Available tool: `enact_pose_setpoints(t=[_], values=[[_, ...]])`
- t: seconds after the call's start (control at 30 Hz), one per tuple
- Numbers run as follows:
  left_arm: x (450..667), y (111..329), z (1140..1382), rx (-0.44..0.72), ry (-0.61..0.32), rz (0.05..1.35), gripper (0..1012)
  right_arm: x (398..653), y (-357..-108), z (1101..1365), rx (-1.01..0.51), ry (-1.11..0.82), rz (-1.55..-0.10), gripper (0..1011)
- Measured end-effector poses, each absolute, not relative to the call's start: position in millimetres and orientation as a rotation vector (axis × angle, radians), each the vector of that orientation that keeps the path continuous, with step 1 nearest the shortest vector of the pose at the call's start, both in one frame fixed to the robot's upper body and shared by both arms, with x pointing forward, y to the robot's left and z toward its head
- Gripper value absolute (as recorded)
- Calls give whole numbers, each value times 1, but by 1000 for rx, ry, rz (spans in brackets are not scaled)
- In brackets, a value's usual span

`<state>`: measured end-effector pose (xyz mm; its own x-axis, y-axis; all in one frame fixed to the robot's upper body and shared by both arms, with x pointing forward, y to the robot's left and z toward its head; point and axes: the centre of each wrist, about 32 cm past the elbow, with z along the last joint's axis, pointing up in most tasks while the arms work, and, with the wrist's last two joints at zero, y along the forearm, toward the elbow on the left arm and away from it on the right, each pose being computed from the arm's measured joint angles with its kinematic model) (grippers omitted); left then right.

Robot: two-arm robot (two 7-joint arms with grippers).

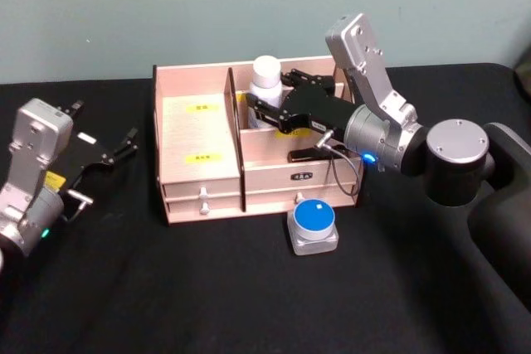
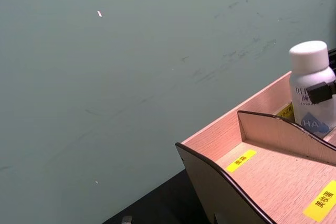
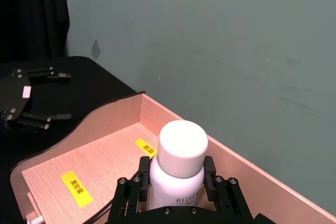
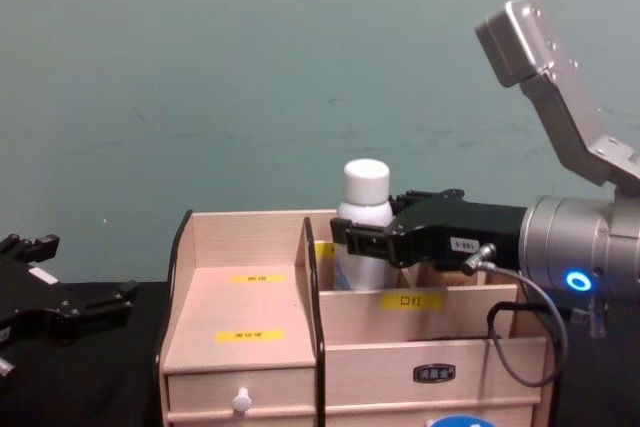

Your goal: Pick up the facial cleanser and watermelon frost from the table and place them into the tiered storage box.

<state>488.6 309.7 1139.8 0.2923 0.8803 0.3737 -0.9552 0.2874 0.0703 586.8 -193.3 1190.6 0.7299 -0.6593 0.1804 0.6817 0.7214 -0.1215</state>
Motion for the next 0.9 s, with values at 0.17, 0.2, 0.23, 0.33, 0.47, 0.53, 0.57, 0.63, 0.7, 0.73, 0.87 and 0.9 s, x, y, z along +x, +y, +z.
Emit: enact_pose_setpoints(t=[0.17,0.2,0.23,0.33,0.47,0.53,0.57,0.63,0.7,0.73,0.87,0.9], values=[[489,310,1140,304,-285,1248,1010,587,-193,1189,-192,-124,-743,606],[489,310,1140,304,-285,1248,1010,587,-193,1189,-192,-124,-743,606],[489,310,1140,304,-285,1248,1010,587,-193,1190,-192,-124,-743,606],[489,310,1140,304,-285,1248,1009,587,-193,1190,-192,-125,-743,606],[489,310,1140,304,-285,1248,1010,587,-193,1190,-191,-126,-743,606],[489,310,1140,304,-285,1248,1010,587,-193,1190,-191,-126,-743,611],[489,310,1140,304,-285,1248,1010,587,-193,1190,-190,-126,-744,645],[489,310,1140,304,-285,1248,1010,587,-193,1190,-190,-126,-744,684],[489,310,1140,304,-285,1248,1010,587,-193,1190,-189,-126,-744,741],[489,310,1140,304,-285,1248,1010,587,-193,1190,-189,-126,-745,777],[489,310,1140,304,-285,1248,1010,587,-194,1190,-189,-126,-745,879],[489,310,1140,304,-285,1248,1010,587,-194,1190,-189,-126,-745,926]])
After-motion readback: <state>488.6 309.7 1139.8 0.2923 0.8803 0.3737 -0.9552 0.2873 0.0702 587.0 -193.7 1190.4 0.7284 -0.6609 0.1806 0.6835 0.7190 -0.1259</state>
